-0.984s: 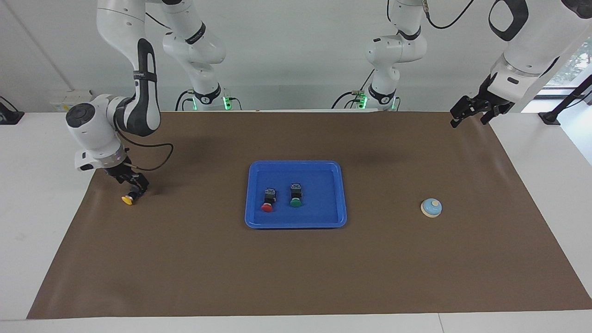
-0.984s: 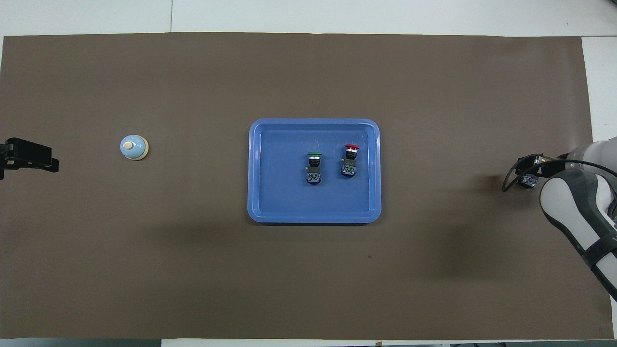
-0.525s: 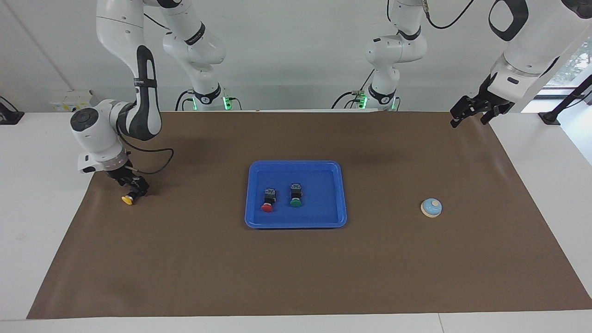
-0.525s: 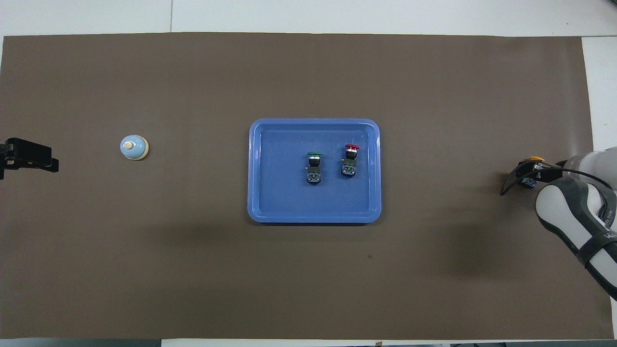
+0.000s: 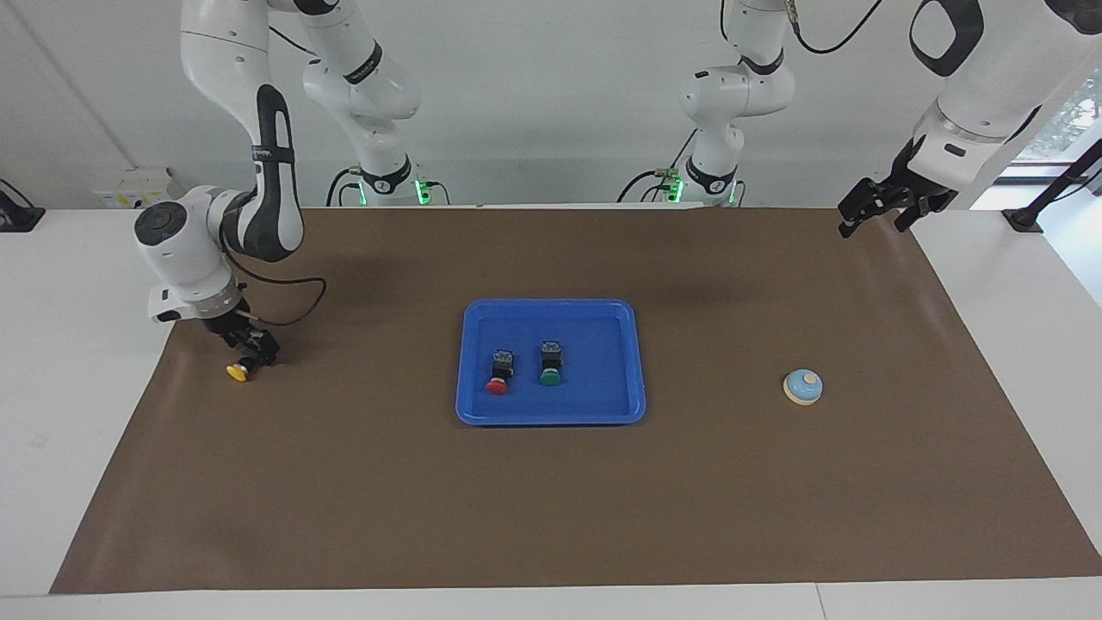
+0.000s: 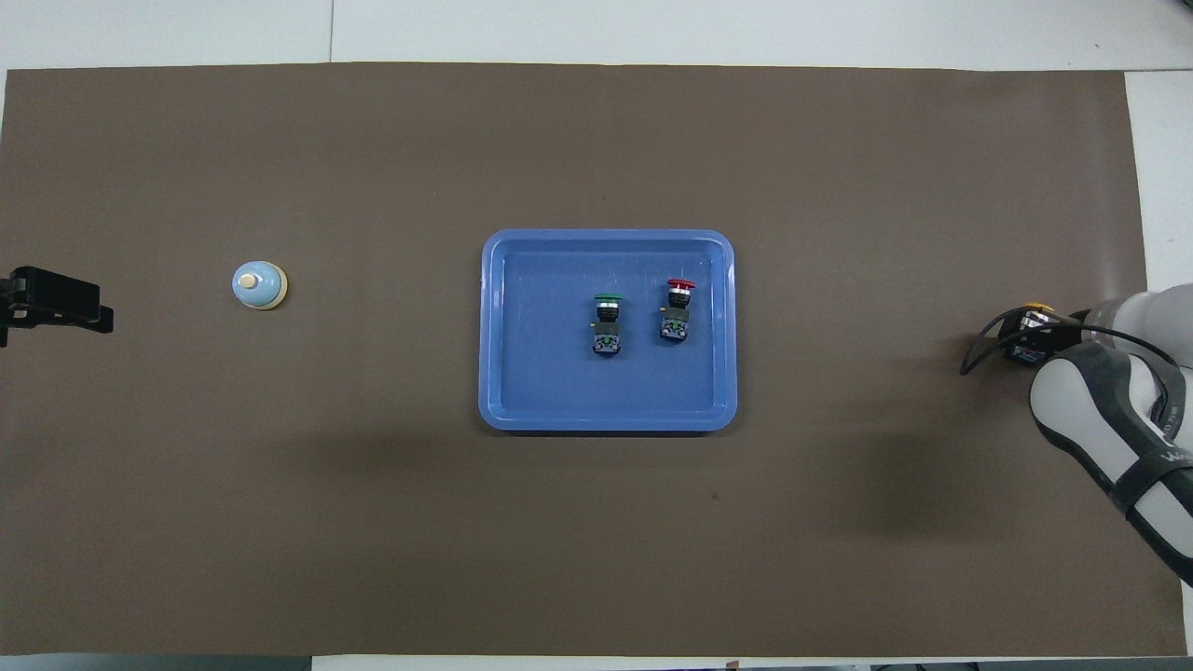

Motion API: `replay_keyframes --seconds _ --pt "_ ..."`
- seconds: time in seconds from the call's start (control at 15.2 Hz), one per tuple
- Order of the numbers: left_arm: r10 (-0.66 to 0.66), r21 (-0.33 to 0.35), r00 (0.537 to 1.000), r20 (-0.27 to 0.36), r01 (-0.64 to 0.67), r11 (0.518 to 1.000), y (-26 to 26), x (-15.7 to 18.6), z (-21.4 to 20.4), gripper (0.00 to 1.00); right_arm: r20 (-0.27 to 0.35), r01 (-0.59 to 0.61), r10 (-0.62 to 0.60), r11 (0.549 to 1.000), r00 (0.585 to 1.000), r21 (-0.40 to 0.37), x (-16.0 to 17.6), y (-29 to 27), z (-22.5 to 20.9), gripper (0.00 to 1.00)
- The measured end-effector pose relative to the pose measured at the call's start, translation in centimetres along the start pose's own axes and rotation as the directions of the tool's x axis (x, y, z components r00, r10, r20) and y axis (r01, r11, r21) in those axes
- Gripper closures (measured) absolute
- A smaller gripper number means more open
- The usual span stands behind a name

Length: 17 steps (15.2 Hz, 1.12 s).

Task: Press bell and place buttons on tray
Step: 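Grasp the yellow button with the right gripper, then carry the yellow button into the tray and release it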

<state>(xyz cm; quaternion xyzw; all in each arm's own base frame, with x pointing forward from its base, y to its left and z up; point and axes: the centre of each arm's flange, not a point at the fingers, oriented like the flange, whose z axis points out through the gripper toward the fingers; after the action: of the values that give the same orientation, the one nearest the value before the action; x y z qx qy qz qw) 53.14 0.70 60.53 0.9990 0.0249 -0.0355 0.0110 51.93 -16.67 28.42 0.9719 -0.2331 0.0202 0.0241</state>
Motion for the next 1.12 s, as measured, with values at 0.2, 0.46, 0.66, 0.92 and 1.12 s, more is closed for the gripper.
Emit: replay_keyframes --seconds 0.2,0.46,0.66,0.92,1.12 --pt "0.000 0.000 1.000 0.000 0.000 1.000 0.0 0.0 0.0 0.00 0.009 0.014 -0.014 1.000 1.000 -0.001 -0.3 -0.7 -0.3 0.59" --pt "0.000 0.000 1.000 0.000 0.000 1.000 0.0 0.0 0.0 0.00 0.041 0.064 -0.063 0.998 0.997 -0.006 -0.7 -3.4 -0.8 0.59" --pt "0.000 0.000 1.000 0.000 0.000 1.000 0.0 0.0 0.0 0.00 0.057 0.125 -0.125 0.992 0.991 -0.004 -0.3 -8.2 -3.6 0.59" --pt "0.000 0.000 1.000 0.000 0.000 1.000 0.0 0.0 0.0 0.00 0.048 0.142 -0.142 0.990 0.989 0.005 -2.3 -18.5 -8.2 0.59" --pt "0.000 0.000 1.000 0.000 0.000 1.000 0.0 0.0 0.0 0.00 0.041 0.136 -0.138 0.989 0.990 0.050 -7.2 -28.4 -11.3 0.59"
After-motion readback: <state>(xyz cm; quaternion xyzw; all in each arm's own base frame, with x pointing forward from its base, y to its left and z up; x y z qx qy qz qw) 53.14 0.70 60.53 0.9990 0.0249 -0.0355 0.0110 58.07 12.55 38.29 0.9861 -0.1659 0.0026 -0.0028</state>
